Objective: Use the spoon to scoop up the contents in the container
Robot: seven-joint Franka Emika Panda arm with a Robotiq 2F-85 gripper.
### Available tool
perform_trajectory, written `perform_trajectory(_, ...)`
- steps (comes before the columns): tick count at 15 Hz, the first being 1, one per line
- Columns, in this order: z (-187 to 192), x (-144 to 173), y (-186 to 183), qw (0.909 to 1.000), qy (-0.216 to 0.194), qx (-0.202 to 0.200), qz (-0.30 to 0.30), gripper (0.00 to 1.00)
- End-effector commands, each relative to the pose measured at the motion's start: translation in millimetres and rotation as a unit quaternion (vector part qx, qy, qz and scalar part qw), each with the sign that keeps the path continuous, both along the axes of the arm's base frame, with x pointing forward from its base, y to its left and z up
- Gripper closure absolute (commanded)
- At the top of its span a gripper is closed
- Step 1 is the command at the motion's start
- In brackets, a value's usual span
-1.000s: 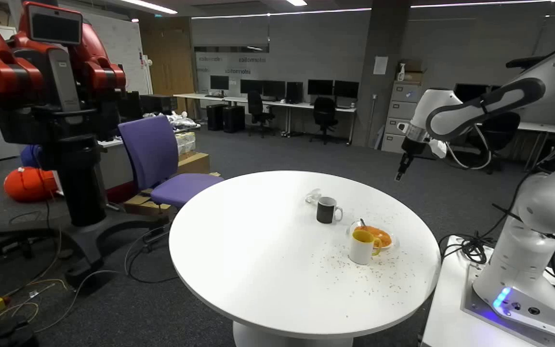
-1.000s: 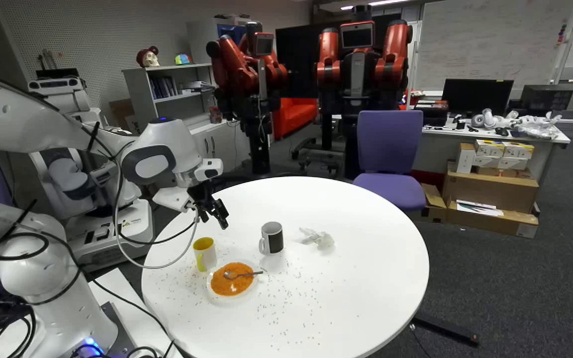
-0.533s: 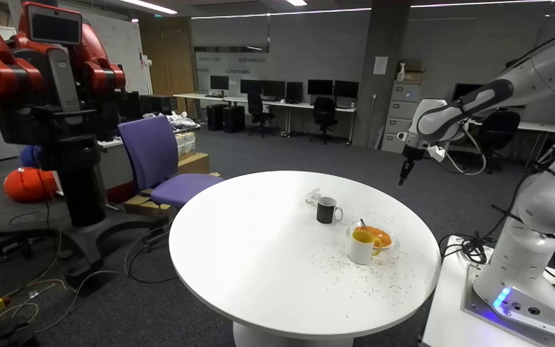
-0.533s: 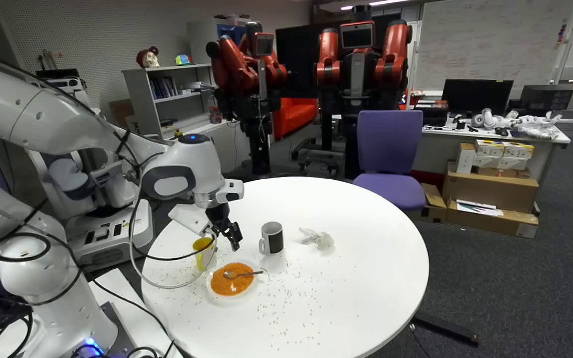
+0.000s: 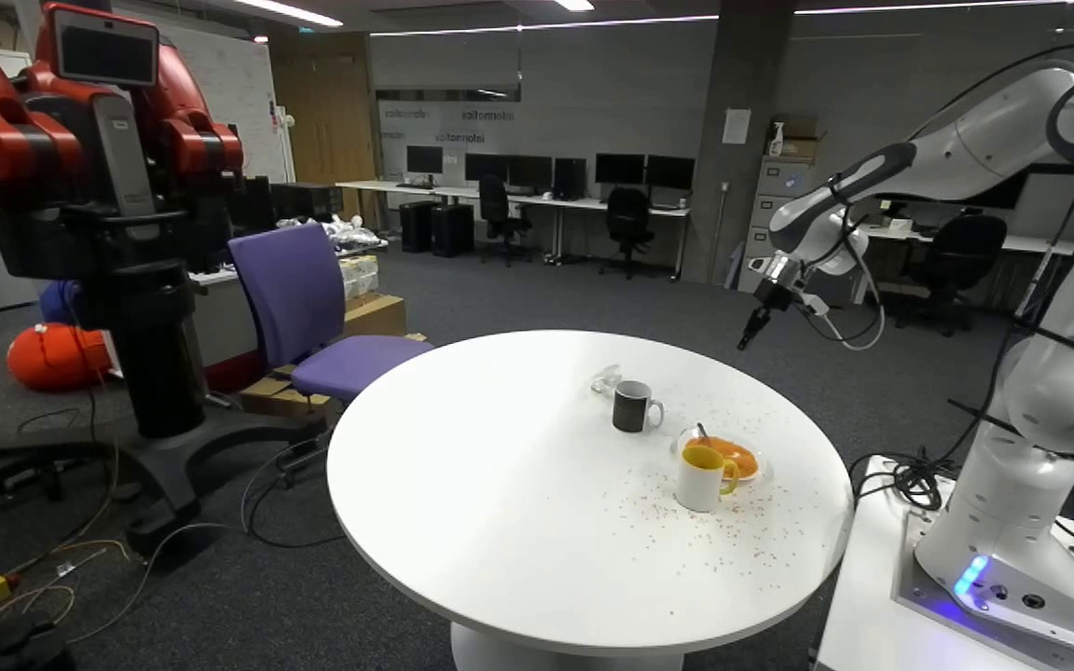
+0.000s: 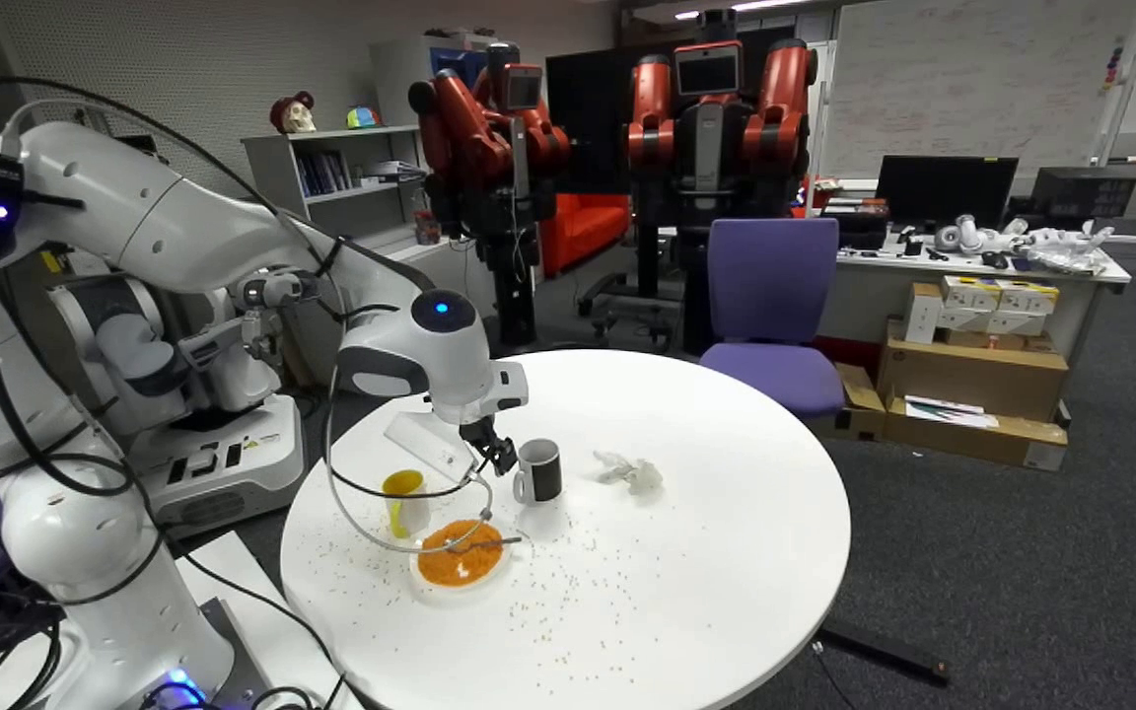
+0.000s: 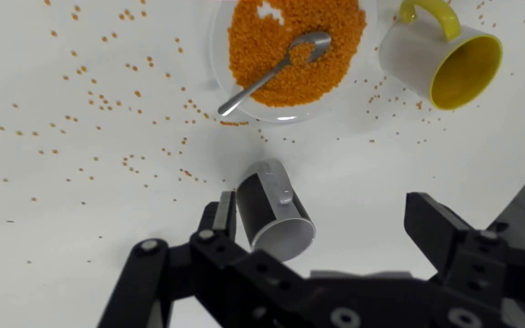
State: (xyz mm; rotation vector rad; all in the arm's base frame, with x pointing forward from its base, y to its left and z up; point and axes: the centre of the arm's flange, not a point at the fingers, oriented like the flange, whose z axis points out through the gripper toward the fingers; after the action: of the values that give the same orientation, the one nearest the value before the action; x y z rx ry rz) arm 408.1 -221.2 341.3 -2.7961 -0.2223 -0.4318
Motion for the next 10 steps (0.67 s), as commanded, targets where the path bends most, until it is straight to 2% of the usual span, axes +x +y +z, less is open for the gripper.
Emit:
perform_trajectory(1, -15, 26, -10, 0.9971, 0.006, 0.047, 0.06, 0.0)
perform_trajectory(5, -37, 31, -11, 0.9856, 0.079, 0.094, 0.116, 0.0)
perform_trajectory(8, -58, 37, -18, 0.9795, 0.151, 0.074, 0.111, 0.0)
perform_trajectory(10, -68, 44, -26, 0.9775, 0.174, 0.063, 0.102, 0.0)
